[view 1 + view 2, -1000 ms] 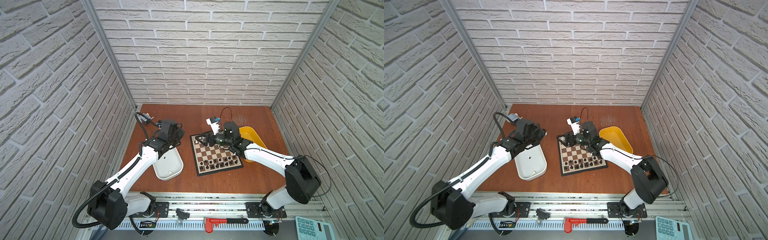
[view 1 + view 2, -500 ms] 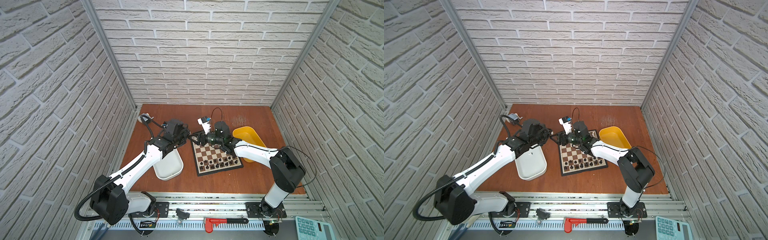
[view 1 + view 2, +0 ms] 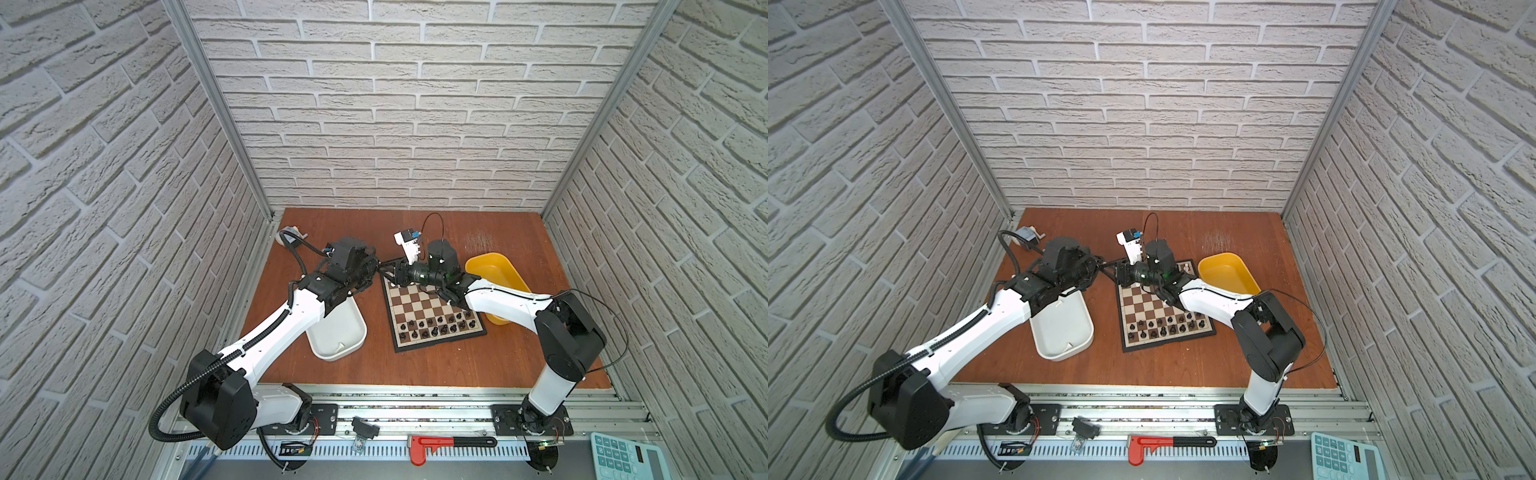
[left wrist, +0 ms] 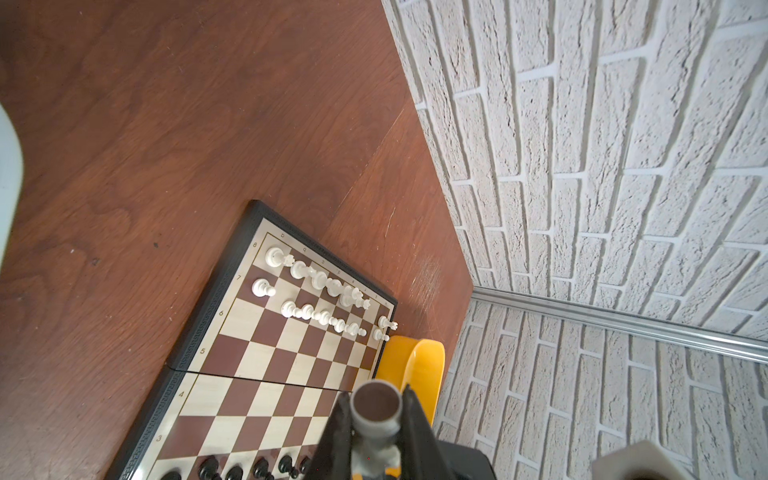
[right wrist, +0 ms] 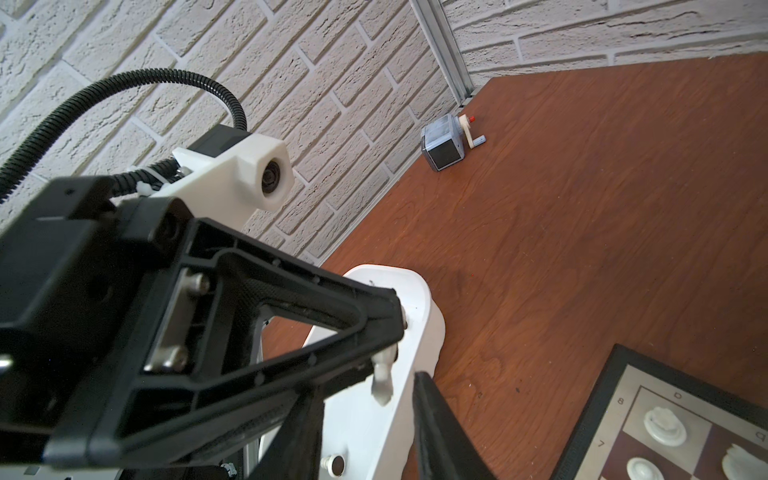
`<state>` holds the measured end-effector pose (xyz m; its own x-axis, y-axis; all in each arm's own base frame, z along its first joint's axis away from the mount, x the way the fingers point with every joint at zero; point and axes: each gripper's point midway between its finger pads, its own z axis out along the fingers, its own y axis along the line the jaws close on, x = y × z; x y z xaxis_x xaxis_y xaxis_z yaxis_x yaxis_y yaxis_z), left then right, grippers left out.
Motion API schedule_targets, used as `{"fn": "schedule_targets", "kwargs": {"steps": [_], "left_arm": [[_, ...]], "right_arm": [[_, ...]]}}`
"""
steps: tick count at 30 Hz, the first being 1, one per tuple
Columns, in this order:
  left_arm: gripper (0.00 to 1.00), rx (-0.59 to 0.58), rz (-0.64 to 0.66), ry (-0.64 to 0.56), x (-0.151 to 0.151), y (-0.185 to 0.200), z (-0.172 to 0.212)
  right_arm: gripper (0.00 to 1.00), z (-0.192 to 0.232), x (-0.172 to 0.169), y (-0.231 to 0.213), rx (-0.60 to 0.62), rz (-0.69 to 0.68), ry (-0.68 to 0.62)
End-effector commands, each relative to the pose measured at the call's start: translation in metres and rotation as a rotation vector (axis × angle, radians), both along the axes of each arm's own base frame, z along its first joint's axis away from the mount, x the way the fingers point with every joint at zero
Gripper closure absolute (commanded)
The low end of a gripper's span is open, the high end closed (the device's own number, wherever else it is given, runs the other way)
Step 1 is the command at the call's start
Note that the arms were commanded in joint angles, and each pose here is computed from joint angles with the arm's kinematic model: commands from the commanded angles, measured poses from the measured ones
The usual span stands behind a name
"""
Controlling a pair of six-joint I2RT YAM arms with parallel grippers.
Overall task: Set up the chess pieces on the board
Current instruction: 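Pass the white pawn from the left gripper into the right gripper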
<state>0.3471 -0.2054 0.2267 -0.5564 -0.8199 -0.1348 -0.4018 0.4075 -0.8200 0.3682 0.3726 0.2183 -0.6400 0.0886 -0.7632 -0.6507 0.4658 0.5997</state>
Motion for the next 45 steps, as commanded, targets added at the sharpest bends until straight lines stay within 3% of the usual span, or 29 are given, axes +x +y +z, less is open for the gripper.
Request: {"fn": "schedule_targets", "kwargs": {"steps": [1, 20, 27, 36, 40, 42, 44, 45], "left_arm": [[0.89, -0.086, -0.039, -0.062, 0.002, -0.016, 0.022], [0.89, -0.201, -0.056, -0.071, -0.005, -0.024, 0.038], [0.89, -0.218, -0.045, -0.086, -0.008, -0.020, 0.040], [0.83, -0.199, -0.040, -0.111, -0.007, -0.016, 0.038], [0.72, -0.165, -0.054, -0.131, -0.004, -0.016, 0.034], [0.57, -0.129, -0.067, -0.157, -0.001, -0.015, 0.035], [0.36, -0.097, -0.072, -0.183, 0.001, -0.012, 0.036], [0.06, -0.083, -0.071, -0.195, 0.002, -0.010, 0.037]], "right_arm": [[0.65, 0.014, 0.005, 0.008, 0.032, -0.008, -0.044], [0.82, 0.016, 0.006, 0.011, 0.069, 0.010, -0.102], [0.93, 0.018, 0.002, 0.012, 0.080, 0.024, -0.116], [0.93, 0.026, -0.002, 0.009, 0.087, 0.030, -0.126], [0.93, 0.026, 0.001, 0.004, 0.055, 0.000, -0.121], [0.93, 0.025, 0.004, 0.001, 0.030, -0.020, -0.113], [0.94, 0.028, 0.005, -0.004, 0.008, -0.045, -0.114], [0.93, 0.029, 0.005, -0.006, -0.003, -0.051, -0.115]]}}
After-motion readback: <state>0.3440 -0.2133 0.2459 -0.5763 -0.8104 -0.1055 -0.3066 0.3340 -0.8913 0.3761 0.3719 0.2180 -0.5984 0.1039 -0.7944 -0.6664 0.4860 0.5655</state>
